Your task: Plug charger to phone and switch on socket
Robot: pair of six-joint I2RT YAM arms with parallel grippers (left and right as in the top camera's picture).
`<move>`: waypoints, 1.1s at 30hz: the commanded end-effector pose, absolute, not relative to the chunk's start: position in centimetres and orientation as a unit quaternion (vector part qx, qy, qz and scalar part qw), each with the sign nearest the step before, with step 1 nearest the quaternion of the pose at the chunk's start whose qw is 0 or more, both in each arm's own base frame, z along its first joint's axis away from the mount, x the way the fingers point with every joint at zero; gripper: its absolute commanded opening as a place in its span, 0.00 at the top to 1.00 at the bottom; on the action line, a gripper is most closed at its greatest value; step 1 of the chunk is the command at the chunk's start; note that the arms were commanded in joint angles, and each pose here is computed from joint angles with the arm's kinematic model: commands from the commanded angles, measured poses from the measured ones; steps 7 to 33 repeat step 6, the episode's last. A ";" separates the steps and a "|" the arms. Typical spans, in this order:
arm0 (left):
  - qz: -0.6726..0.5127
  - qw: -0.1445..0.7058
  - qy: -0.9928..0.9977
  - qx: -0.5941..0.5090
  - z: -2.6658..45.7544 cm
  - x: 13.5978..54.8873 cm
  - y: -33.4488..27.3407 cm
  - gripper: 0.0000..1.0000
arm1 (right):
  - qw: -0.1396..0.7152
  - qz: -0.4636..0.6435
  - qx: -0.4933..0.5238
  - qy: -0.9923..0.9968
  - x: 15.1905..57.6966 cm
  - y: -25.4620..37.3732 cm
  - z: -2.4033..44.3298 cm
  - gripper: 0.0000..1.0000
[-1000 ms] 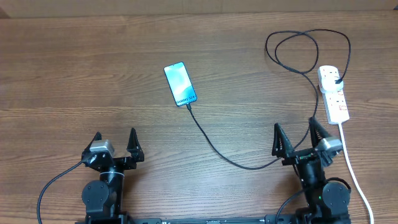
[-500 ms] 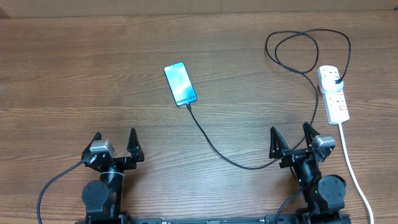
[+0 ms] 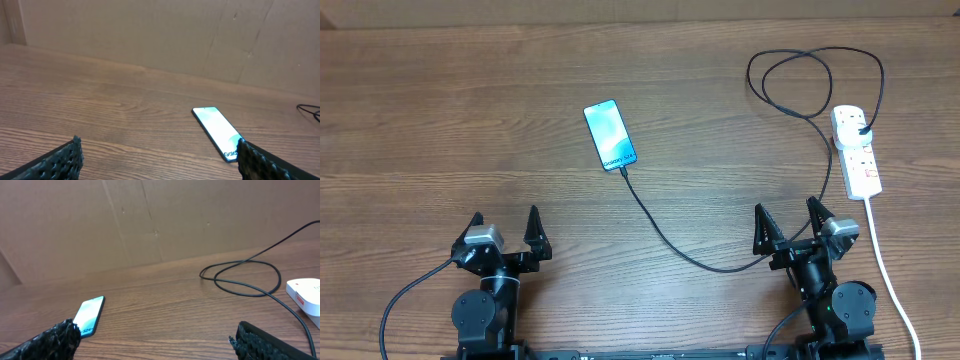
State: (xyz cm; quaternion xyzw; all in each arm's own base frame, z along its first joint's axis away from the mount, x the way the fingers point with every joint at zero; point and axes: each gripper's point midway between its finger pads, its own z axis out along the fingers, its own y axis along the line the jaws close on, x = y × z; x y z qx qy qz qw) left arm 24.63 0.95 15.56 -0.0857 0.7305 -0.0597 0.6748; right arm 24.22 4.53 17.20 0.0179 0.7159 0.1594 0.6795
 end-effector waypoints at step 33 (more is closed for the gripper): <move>-0.049 0.678 0.729 -0.082 15.6 24.6 1.2 0.01 | 0.681 0.160 0.022 0.714 24.2 4.4 17.0 0.00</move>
